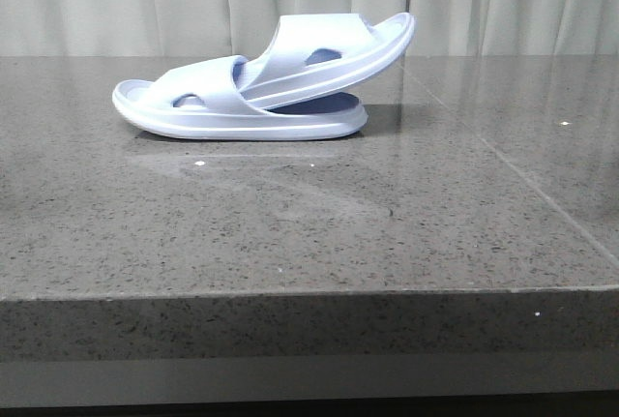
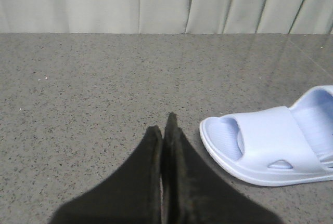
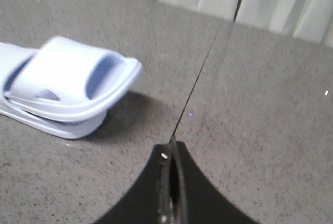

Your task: Insert blue slippers together front up

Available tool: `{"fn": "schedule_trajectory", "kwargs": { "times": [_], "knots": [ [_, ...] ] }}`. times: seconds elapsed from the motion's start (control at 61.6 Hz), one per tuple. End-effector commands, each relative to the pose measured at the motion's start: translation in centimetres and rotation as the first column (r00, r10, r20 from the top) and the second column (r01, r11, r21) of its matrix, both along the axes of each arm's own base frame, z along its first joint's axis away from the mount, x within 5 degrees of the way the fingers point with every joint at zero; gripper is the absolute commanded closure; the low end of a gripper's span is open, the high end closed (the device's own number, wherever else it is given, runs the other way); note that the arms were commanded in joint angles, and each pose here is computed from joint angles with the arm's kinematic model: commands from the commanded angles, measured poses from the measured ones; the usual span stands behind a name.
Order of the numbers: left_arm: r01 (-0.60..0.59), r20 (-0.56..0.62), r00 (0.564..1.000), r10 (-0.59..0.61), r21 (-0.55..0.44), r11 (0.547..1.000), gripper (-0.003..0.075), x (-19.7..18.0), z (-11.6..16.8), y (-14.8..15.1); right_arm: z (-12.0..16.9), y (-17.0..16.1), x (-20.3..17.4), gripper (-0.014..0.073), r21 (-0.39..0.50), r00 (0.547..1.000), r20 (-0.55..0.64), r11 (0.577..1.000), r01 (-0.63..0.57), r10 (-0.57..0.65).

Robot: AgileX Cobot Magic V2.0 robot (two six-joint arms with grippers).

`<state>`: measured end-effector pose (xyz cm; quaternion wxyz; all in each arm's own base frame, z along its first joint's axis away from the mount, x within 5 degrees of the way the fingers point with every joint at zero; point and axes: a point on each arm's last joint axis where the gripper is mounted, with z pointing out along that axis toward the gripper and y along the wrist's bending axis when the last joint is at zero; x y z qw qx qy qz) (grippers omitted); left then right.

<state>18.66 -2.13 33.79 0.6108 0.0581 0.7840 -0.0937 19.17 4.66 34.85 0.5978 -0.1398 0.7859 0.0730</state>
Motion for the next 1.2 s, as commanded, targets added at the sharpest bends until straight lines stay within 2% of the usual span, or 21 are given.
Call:
{"fn": "schedule_trajectory", "kwargs": {
  "times": [0.0, 0.308, 0.519, 0.649, 1.185],
  "knots": [
    [-0.049, 0.104, 0.993, 0.05, -0.016, 0.999, 0.0741, -1.6, 1.0, 0.2, 1.8, -0.4, -1.9, 0.0703, 0.027, 0.984, 0.176, 0.999, 0.026, -0.031],
    [-0.002, 0.26, 0.966, 0.009, -0.027, 1.0, 0.0741, -8.3, -0.2, 0.0, -1.2, -1.9, -9.0, 0.0703, 0.109, 0.948, 0.315, 0.994, 0.014, -0.048],
    [0.06, 0.317, 0.947, -0.048, -0.03, 0.998, 0.0741, -12.0, -2.6, -0.2, -3.6, -2.7, -12.1, 0.0703, 0.14, 0.921, 0.384, 0.99, 0.007, -0.061],
    [0.052, 0.388, 0.921, -0.034, -0.036, 0.998, 0.0741, -13.4, -2.3, 0.1, -4.0, -2.9, -12.8, 0.0701, 0.155, 0.916, 0.395, 0.988, 0.0, -0.062],
    [0.06, 0.381, 0.923, -0.044, -0.03, 0.998, 0.0741, -13.4, -2.5, 0.0, -4.1, -2.9, -12.8, 0.0701, 0.154, 0.917, 0.393, 0.988, -0.001, -0.06]
  ]
}}
